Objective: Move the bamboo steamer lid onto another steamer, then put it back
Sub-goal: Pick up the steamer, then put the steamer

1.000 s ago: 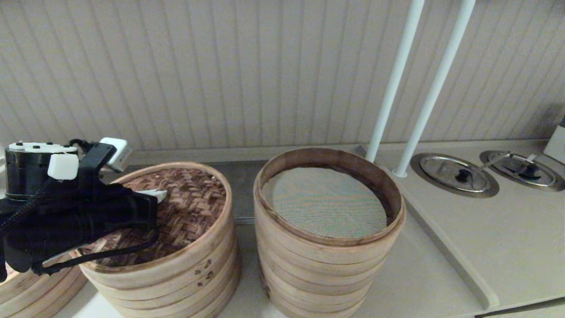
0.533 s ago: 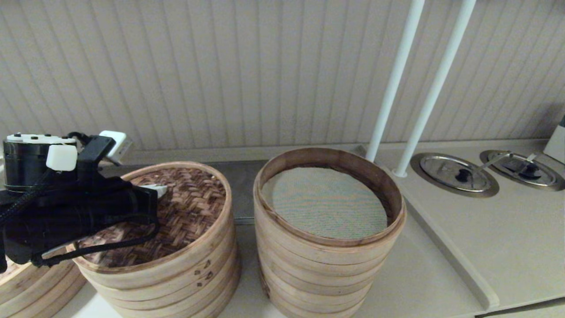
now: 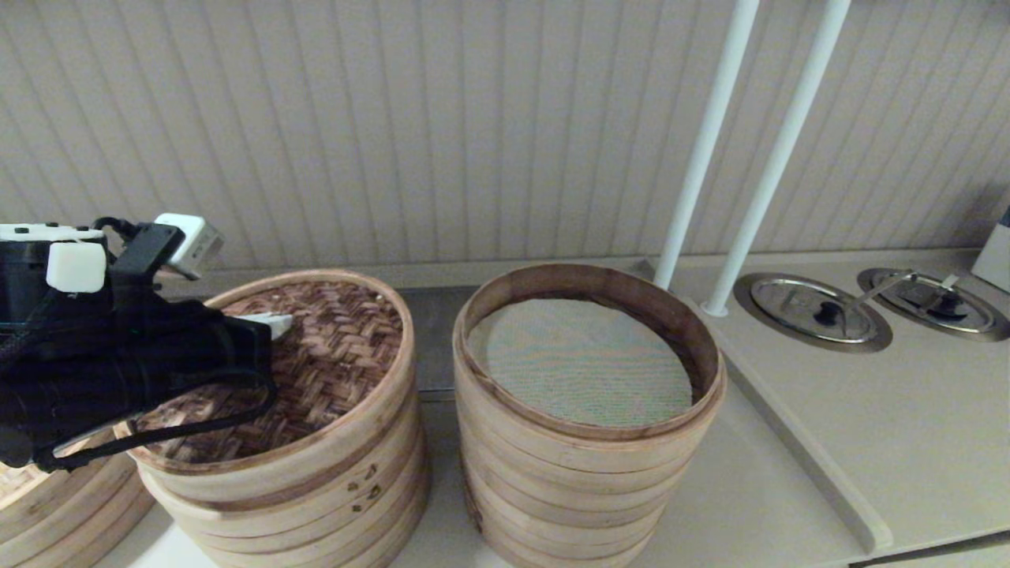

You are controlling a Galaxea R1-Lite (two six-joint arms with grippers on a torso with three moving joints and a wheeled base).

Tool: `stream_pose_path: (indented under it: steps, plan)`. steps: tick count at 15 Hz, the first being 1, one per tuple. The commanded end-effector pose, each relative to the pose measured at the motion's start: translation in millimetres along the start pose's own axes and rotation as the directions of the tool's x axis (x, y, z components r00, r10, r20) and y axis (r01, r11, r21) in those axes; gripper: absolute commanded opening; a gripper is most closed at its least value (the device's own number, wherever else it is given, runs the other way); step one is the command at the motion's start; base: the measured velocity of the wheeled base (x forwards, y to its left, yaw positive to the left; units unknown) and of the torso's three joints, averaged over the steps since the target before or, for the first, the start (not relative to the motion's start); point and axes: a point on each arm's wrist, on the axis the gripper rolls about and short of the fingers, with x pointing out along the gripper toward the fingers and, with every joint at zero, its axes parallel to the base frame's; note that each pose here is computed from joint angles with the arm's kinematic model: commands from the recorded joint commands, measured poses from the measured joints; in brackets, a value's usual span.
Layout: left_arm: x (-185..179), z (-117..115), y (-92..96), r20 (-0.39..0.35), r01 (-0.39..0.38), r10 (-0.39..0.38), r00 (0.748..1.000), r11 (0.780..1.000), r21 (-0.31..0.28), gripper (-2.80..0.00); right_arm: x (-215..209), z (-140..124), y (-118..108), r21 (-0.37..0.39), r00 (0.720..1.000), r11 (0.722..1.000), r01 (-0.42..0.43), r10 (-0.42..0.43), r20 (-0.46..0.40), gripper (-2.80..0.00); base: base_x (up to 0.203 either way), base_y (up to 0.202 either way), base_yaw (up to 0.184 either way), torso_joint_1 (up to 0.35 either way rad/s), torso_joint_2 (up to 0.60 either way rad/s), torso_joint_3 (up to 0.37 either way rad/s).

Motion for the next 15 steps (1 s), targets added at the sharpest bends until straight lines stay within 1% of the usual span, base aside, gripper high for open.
stream_pose_path:
  steps: [1,3,5,8,9,11,13,15]
  plan:
    - [-6,6,0.3,0.030,-0.001,0.001,1.000,1.000,-0.001,-2.80,0,-1,0,0.000,1.000,1.000,0.001,-0.001,-0.004,-2.80,0.000,0.000,0.000,0.000,0.00,0.000]
    - [-10,13,0.7,0.057,-0.002,0.002,0.998,1.000,-0.003,-2.80,0,-1,0,0.000,1.000,1.000,0.001,-0.001,-0.004,-2.80,0.000,0.000,0.000,0.000,0.00,0.000]
    - [-13,27,0.8,0.096,-0.006,0.007,0.995,1.000,-0.004,-2.80,0,-1,0,0.000,1.000,1.000,0.001,-0.001,-0.004,-2.80,0.000,0.000,0.000,0.000,0.00,0.000]
    - [-17,50,0.6,0.123,-0.006,0.007,0.992,1.000,-0.003,-2.80,0,-1,0,0.000,1.000,1.000,0.001,-0.001,-0.004,-2.80,0.000,0.000,0.000,0.000,0.00,0.000]
    - [-21,63,-1.9,0.141,0.005,-0.005,0.990,1.000,0.000,-2.80,0,-1,0,0.000,1.000,1.000,0.001,-0.001,-0.004,-2.80,0.000,0.000,0.000,0.000,0.00,0.000]
    - [-27,82,-8.5,0.145,0.035,-0.036,0.989,0.999,0.009,-2.80,0,-1,0,0.000,1.000,1.000,0.000,0.000,-0.004,-2.80,0.000,0.000,0.000,0.000,0.00,0.000]
    - [-35,99,-21.6,0.140,0.096,-0.097,0.985,0.995,0.017,-2.80,0,-1,0,0.000,1.000,1.000,0.001,-0.001,-0.004,-2.80,0.000,0.000,0.000,0.000,0.00,0.000]
    - [-38,116,-35.9,0.150,0.154,-0.154,0.977,0.988,0.014,-2.80,0,-1,0,0.000,1.000,1.000,0.001,-0.001,-0.004,-2.80,0.000,0.000,0.000,0.000,0.00,0.000]
